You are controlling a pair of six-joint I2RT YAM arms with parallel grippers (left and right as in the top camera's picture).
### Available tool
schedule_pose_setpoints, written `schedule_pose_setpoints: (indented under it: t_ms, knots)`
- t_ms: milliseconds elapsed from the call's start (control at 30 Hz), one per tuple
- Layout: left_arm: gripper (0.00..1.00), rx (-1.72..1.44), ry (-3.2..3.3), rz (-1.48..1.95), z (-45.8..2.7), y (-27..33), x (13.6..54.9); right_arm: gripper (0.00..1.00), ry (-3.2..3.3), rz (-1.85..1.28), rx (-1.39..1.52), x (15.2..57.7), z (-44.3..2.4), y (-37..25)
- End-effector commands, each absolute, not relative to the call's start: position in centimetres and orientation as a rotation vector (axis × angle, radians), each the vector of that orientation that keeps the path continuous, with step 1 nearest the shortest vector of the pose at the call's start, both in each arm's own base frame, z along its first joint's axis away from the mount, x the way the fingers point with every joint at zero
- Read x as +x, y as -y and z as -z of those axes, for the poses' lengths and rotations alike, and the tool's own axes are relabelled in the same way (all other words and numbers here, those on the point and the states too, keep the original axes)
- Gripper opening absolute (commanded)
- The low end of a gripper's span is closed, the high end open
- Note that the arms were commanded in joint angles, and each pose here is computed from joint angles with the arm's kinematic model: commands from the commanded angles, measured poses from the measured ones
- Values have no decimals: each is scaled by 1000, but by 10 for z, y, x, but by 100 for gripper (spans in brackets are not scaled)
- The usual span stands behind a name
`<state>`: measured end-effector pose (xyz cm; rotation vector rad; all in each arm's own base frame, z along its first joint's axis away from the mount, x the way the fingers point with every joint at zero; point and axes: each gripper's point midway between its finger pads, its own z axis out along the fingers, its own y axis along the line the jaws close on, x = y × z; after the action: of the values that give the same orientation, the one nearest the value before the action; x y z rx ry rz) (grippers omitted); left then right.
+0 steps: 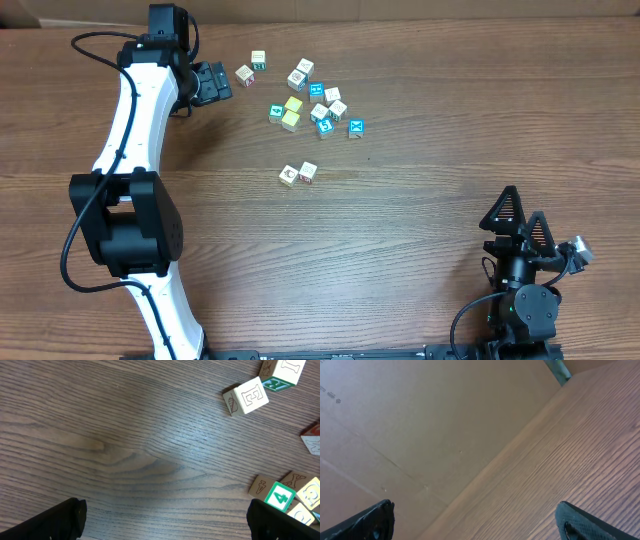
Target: Form a circle
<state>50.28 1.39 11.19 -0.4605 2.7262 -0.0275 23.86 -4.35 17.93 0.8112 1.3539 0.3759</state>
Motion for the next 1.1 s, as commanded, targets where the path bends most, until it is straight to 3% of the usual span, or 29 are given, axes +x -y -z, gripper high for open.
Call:
schedule_pose_setpoints:
  t_ms: [0, 867, 1067]
  knots:
    - [100, -470, -2709, 48, -117, -13, 507, 100, -1348, -367, 817, 238, -177, 46]
    - [100, -470, -2709, 48, -117, -13, 507, 100, -1337, -380, 814, 238, -180, 45]
    - [100, -470, -2709, 48, -117, -13, 507, 100, -1450, -521, 640, 245, -180, 7]
